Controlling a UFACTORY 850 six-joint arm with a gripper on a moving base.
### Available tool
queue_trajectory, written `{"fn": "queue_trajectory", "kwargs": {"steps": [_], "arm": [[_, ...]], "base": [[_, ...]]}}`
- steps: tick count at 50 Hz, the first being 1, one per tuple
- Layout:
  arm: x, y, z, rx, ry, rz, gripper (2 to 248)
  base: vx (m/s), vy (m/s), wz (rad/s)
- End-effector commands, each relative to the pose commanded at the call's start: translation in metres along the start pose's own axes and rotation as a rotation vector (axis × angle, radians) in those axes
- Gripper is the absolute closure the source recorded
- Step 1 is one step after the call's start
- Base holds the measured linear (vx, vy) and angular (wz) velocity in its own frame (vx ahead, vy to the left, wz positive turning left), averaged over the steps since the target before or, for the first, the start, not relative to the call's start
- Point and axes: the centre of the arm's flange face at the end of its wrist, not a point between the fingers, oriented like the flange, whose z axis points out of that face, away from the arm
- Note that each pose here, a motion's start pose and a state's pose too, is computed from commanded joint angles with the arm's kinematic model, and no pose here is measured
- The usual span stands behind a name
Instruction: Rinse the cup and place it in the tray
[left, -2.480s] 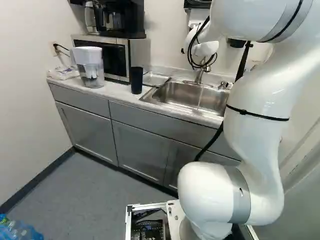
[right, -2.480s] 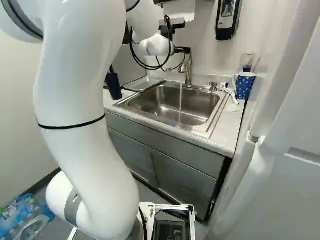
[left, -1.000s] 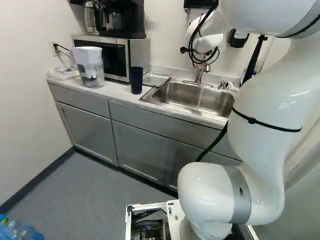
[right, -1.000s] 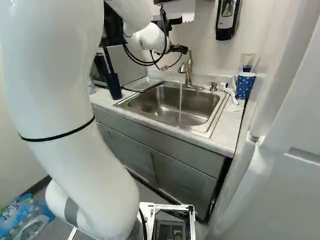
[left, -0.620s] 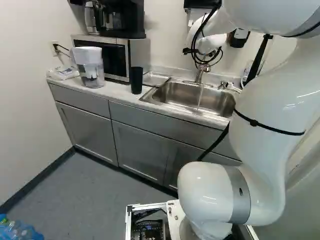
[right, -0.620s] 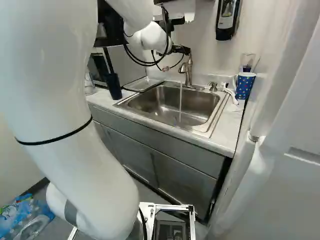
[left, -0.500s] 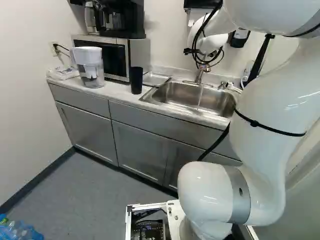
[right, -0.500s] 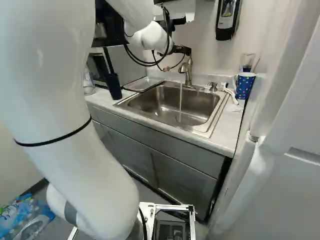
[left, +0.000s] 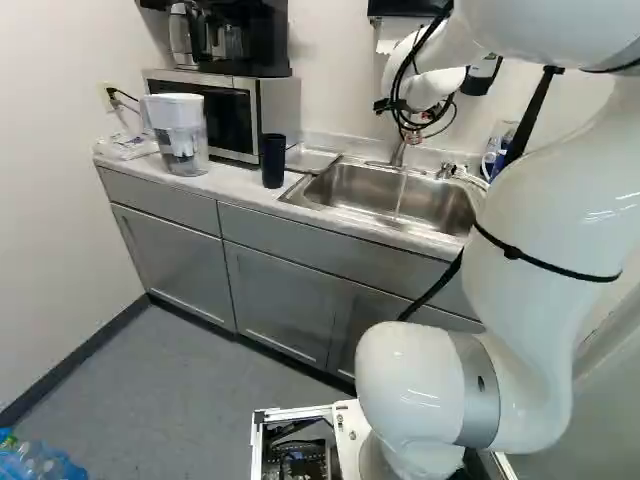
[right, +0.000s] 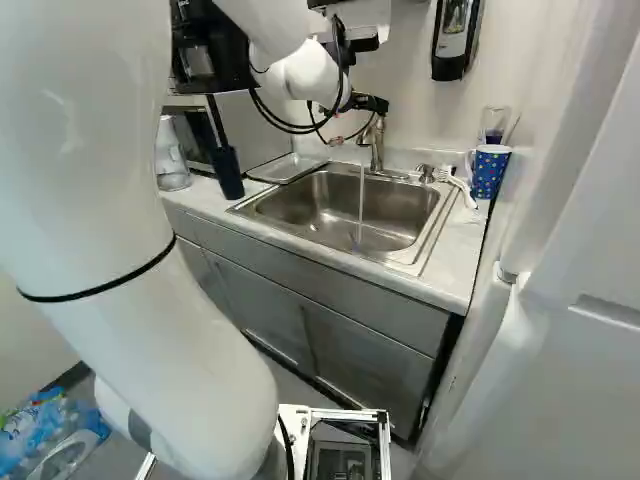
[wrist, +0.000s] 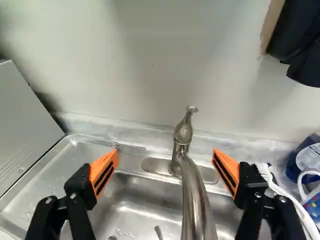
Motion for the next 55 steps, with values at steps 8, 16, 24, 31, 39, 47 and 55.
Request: {"fn": "queue_trajectory", "kwargs": {"steps": [8,16,24,31,39,47,55], "arm": [[-0.004,0.004,-0.005,-0.007,-0.029,0.003,3],[-0.009,0.008,-0.011,-0.013,-0.058,0.005,3],[-0.014,0.011,-0.017,-0.018,-0.089,0.008,3],[-0.018,0.013,-0.023,-0.023,-0.115,0.01,3],[-0.024,0.016,-0.03,-0.028,-0.145,0.013,3],[-0.029,0.019,-0.036,-0.034,-0.175,0.016,3],[-0.034,0.021,-0.044,-0.037,-0.205,0.019,3]], "base": [[0.0,0.0,0.0],[0.0,0.0,0.0],[0.0,0.0,0.0],[0.0,0.0,0.0],[0.0,0.0,0.0],[0.0,0.0,0.0],[0.0,0.0,0.0]]}}
